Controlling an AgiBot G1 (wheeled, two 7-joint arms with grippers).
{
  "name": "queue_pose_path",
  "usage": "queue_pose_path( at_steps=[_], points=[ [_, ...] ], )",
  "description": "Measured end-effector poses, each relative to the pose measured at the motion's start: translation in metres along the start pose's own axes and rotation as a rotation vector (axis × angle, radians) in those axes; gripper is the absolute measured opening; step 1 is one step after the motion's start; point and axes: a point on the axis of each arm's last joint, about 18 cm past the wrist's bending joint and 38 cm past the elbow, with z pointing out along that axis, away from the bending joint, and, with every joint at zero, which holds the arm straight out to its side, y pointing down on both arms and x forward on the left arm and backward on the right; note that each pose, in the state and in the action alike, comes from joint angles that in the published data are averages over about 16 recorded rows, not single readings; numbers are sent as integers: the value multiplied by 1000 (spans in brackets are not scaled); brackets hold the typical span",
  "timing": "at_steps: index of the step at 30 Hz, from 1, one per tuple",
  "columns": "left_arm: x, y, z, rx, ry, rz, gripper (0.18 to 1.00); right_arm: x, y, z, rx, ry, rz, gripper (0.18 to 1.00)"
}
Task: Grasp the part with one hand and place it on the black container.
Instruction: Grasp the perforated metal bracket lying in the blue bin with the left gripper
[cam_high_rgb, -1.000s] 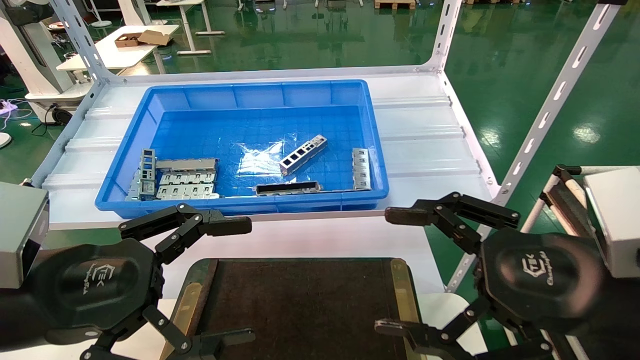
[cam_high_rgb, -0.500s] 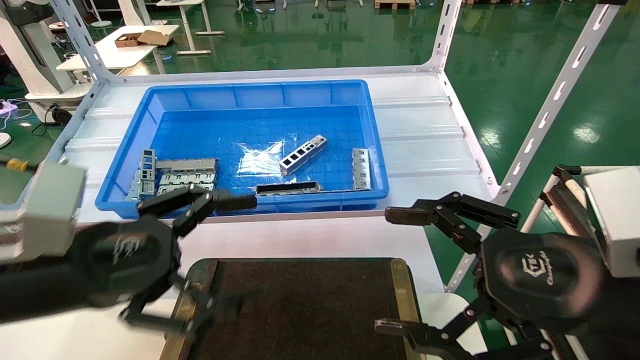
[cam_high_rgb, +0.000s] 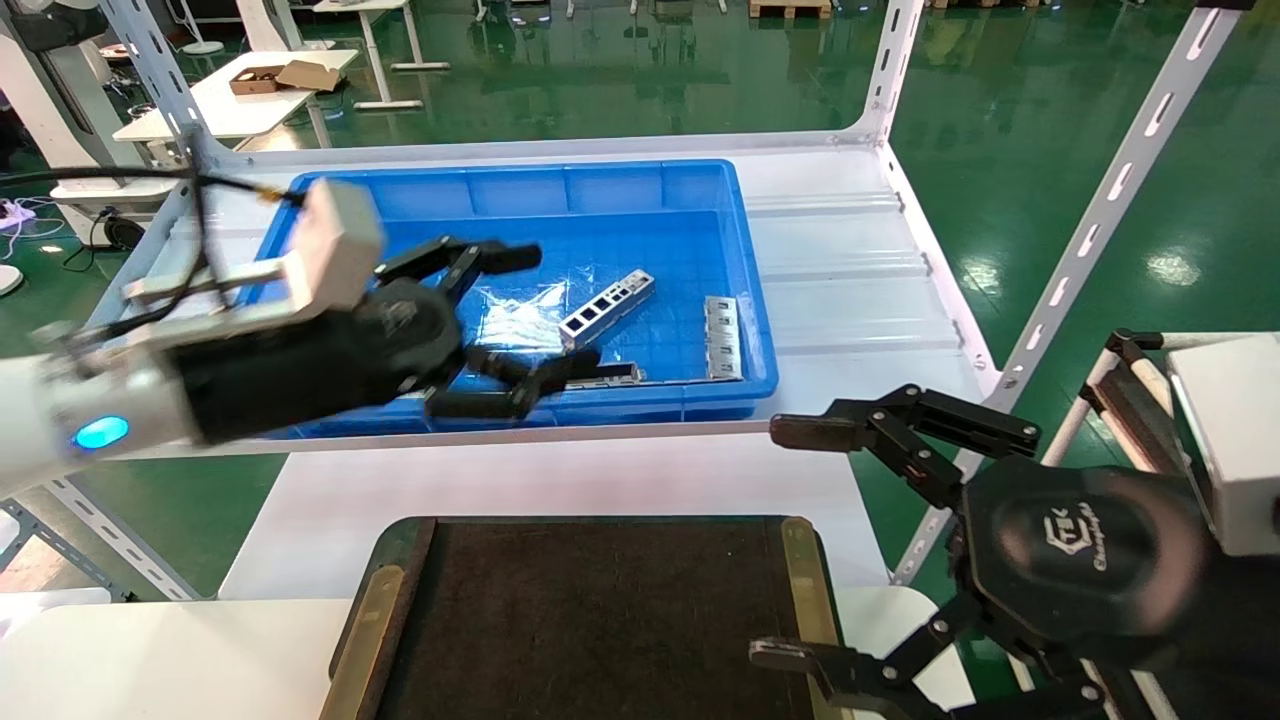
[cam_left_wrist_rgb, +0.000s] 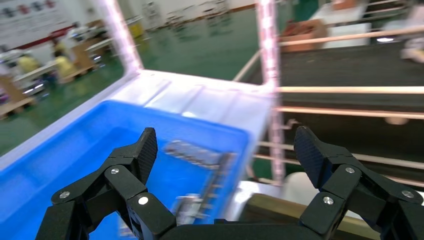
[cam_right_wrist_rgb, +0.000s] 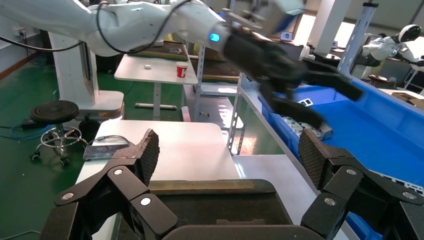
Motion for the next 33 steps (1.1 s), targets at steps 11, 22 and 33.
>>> queue_pose_path(
  at_steps=[11,22,33],
  points=[
    [-51,21,80,-78,-175,-20,1000,0,0,0,0,0,0,1001],
    [-61,46,131,-184,-276,-55,1000,0,0,0,0,0,0,1001],
    [-56,77,137,-273,-316,-90,1000,0,0,0,0,0,0,1000]
  ],
)
